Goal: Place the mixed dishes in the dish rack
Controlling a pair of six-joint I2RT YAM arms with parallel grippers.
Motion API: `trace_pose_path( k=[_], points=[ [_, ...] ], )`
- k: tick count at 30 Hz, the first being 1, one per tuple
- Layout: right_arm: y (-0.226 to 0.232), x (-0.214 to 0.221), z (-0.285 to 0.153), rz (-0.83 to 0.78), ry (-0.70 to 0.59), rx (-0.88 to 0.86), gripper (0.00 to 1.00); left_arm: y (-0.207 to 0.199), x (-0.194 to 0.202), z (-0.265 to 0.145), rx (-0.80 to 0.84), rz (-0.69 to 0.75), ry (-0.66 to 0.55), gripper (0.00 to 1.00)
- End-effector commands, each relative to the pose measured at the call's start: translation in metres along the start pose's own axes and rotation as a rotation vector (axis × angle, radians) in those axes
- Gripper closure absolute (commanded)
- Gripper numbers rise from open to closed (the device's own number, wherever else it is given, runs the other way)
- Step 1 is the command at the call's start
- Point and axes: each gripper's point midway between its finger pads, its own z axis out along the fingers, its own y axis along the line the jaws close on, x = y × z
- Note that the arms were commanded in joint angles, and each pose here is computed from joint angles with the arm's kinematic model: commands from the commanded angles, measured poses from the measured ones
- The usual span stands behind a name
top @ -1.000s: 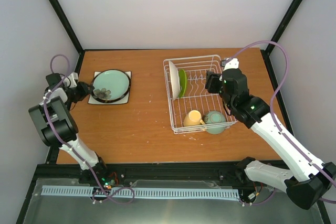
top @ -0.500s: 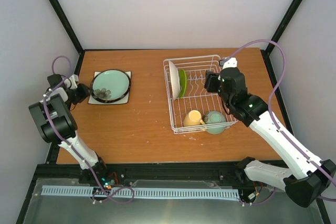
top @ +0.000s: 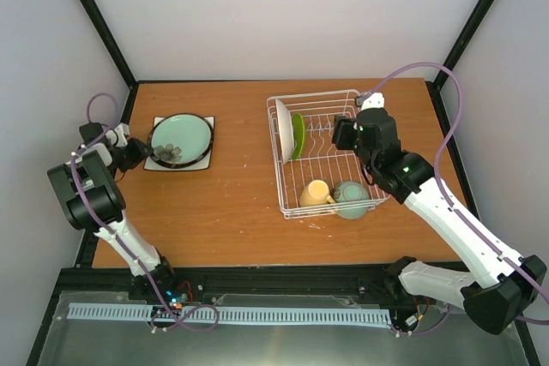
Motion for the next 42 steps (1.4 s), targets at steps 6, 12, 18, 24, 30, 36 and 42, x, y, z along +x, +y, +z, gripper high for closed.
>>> trace_pose_path(
  k=[6, 12, 18, 24, 30, 36, 42],
  points=[
    [0.004, -0.016, -0.002, 0.015, -0.033, -0.011, 0.35, -0.006, -0.028, -0.029, -0.076, 0.089, -0.120, 0.67],
    [0.005, -0.017, -0.003, 0.017, -0.032, -0.019, 0.35, -0.019, -0.028, -0.029, -0.014, 0.100, -0.117, 0.74],
    [0.002, -0.019, -0.007, 0.019, -0.042, -0.009, 0.35, -0.018, -0.015, -0.010, 0.020, 0.087, -0.054, 0.73],
    [0.001, -0.019, -0.008, 0.021, -0.044, -0.008, 0.35, -0.021, -0.011, 0.002, 0.029, 0.092, -0.031, 0.72],
    [0.001, -0.019, -0.007, 0.018, -0.043, -0.005, 0.35, -0.024, -0.006, 0.015, 0.029, 0.097, -0.005, 0.72],
    [0.000, -0.018, -0.007, 0.014, -0.040, 0.003, 0.35, -0.020, 0.000, 0.027, 0.010, 0.098, 0.022, 0.70],
    [0.001, -0.017, -0.004, 0.013, -0.036, 0.001, 0.35, -0.014, 0.008, 0.038, 0.008, 0.086, 0.051, 0.69]
  ],
)
